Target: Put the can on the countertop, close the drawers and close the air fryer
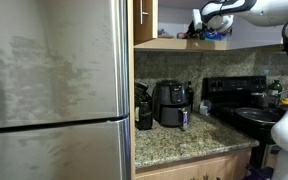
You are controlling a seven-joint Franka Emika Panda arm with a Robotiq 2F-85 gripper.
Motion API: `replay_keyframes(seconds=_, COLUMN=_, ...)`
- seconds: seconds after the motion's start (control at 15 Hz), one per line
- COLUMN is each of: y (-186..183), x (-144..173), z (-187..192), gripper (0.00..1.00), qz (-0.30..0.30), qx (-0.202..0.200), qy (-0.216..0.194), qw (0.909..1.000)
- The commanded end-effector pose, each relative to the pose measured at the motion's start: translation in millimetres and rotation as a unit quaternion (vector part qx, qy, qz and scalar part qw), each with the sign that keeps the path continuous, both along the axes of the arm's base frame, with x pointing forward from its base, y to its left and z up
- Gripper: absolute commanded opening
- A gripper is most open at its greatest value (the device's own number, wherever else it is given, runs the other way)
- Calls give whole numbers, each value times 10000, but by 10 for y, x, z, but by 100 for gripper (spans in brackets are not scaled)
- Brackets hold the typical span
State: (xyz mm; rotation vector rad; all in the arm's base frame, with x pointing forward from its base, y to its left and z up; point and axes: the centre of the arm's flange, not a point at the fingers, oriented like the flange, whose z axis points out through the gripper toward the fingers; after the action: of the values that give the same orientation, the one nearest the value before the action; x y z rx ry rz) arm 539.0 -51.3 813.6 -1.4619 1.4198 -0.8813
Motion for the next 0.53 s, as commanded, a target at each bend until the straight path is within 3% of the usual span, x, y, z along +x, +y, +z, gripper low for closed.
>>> replay_keyframes(seconds=0.0, y=-126, x=-104, z=-85, gripper=4, qz=-212, qx=-146, qy=445, qw=9987)
replay_keyframes(seconds=0.13, y=-148, x=-450, z=263, gripper=5, qz=-332, qx=-255, qy=587, qw=9974)
replay_keyframes(seconds=0.47, y=-149, x=-1515, z=828, gripper=5, qz=-424, qx=-375, qy=1505, qw=9870)
